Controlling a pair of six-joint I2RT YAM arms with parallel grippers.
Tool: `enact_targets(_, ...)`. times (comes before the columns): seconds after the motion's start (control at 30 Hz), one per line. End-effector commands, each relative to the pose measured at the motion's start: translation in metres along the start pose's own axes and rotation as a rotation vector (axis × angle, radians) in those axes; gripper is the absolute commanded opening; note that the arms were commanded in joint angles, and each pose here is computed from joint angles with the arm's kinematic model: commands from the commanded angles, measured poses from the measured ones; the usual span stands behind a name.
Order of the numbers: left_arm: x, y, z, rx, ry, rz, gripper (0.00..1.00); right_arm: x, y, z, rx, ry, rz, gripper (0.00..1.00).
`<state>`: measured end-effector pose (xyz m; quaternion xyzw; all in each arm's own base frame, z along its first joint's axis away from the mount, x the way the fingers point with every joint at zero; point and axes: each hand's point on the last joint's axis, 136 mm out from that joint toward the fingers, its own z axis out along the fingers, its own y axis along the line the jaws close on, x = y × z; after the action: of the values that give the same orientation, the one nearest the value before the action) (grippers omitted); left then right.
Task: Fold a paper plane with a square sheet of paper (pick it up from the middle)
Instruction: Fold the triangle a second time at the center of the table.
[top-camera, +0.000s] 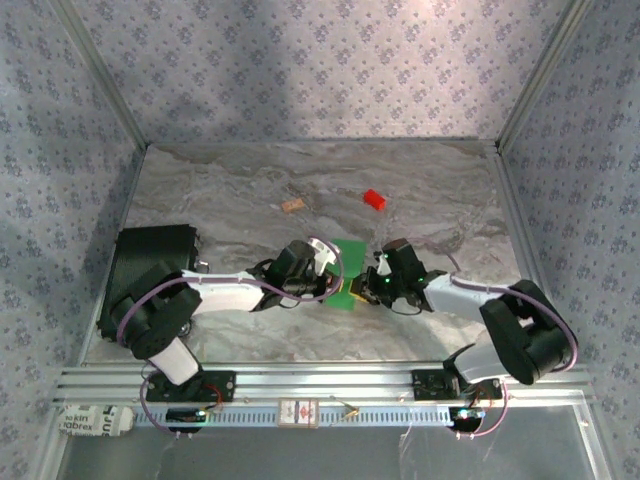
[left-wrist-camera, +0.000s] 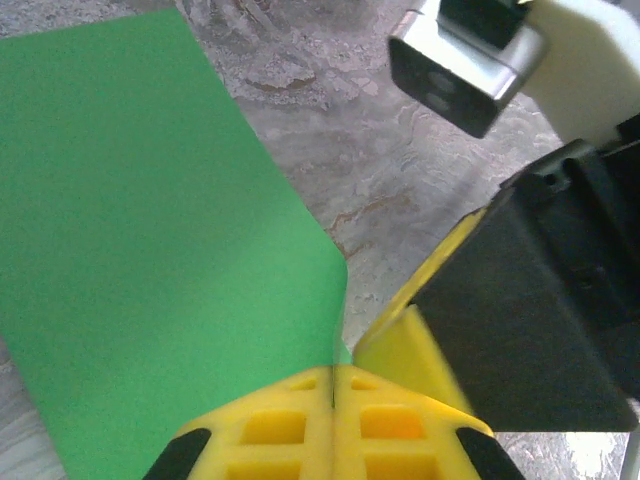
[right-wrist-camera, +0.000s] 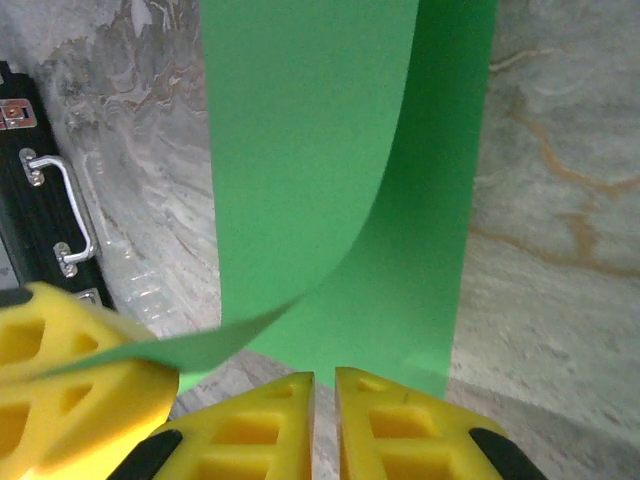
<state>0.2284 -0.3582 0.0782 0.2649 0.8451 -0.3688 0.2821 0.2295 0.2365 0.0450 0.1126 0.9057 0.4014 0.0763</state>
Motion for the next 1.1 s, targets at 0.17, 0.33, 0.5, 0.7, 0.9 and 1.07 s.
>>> enact_targets(0.17, 0.006, -0.006, -0.005, 0.034, 0.048, 0.006, 0.1, -0.02, 0.013, 0.008, -0.025, -0.049, 0.006, 0.14)
enact_targets(0.33, 0.007, -0.008, -0.007, 0.052, 0.094, -0.009, 0.13, -0.021, 0.014, 0.009, -0.025, -0.049, 0.001, 0.14)
enact_targets(0.5, 0.008, -0.007, -0.01, 0.056, 0.137, -0.024, 0.13, -0.021, 0.013, 0.009, -0.021, -0.048, 0.005, 0.14)
enact_targets(0.7, 0.008, -0.008, -0.011, 0.078, 0.145, -0.031, 0.07, -0.021, 0.012, 0.009, -0.017, -0.045, 0.007, 0.14)
enact_targets(0.9, 0.007, -0.003, -0.011, 0.067, 0.148, -0.053, 0.0, -0.015, 0.009, 0.01, 0.001, -0.037, 0.007, 0.14)
enact_targets(1.07, 0.008, -0.001, -0.01, 0.056, 0.145, -0.07, 0.0, -0.005, -0.001, 0.011, 0.056, -0.047, 0.009, 0.13)
